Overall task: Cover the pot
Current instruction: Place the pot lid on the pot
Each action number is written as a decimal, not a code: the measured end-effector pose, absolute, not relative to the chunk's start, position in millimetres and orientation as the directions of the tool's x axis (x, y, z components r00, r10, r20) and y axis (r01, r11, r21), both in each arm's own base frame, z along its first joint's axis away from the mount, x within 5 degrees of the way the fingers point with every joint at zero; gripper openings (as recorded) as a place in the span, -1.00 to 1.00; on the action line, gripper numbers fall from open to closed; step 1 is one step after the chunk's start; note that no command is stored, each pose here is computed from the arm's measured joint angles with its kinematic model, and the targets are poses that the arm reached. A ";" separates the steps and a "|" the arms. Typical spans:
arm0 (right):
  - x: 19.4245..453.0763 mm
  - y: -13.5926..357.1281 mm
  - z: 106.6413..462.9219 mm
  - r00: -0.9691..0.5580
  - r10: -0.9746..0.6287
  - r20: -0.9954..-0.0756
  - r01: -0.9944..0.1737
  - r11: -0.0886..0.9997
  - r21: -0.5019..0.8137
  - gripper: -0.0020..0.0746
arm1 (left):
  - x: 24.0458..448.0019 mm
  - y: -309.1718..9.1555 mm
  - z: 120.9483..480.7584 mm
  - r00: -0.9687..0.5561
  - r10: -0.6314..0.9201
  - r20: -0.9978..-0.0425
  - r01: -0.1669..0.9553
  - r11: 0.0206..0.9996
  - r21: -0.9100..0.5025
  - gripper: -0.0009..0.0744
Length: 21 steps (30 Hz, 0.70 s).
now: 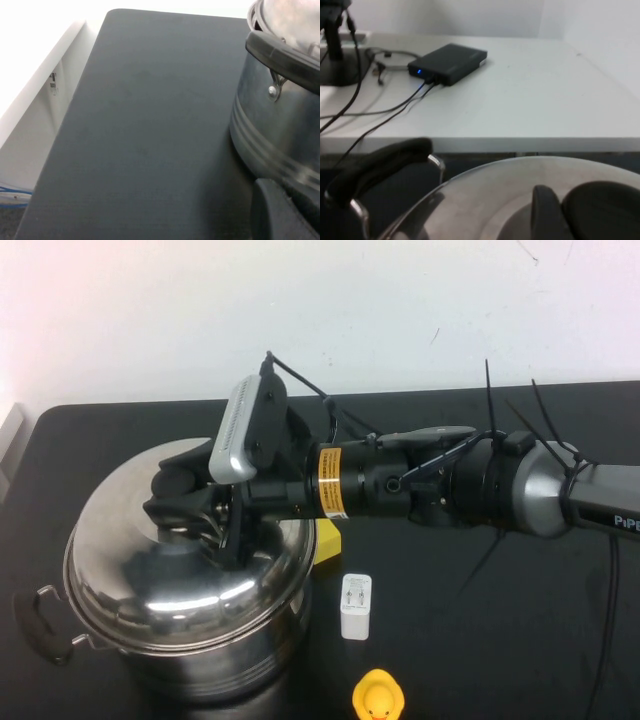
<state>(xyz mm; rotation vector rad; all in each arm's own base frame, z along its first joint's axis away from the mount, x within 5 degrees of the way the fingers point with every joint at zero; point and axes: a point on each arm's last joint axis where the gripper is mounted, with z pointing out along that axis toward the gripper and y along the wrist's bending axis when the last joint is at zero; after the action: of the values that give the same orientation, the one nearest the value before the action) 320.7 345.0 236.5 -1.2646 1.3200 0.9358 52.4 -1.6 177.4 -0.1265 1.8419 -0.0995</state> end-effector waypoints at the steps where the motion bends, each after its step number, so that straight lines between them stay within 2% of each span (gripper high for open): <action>1: 320.3 344.9 235.8 0.094 -0.183 -0.979 -0.984 0.135 -0.120 -0.04 | 52.4 -1.6 177.4 -0.269 -0.139 -0.953 -0.035 0.990 -0.134 -0.98; 21: 319.6 344.9 235.1 0.095 -0.191 -0.977 -0.985 0.126 -0.120 -0.04 | 52.4 -1.6 177.4 -0.269 -0.140 -0.953 -0.036 0.990 -0.136 -0.98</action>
<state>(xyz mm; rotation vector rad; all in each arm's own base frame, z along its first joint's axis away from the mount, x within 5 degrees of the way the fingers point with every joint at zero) 319.6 344.9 235.1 -1.2873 1.3221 0.9347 52.4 -1.6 177.4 -0.1281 1.8419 -0.1008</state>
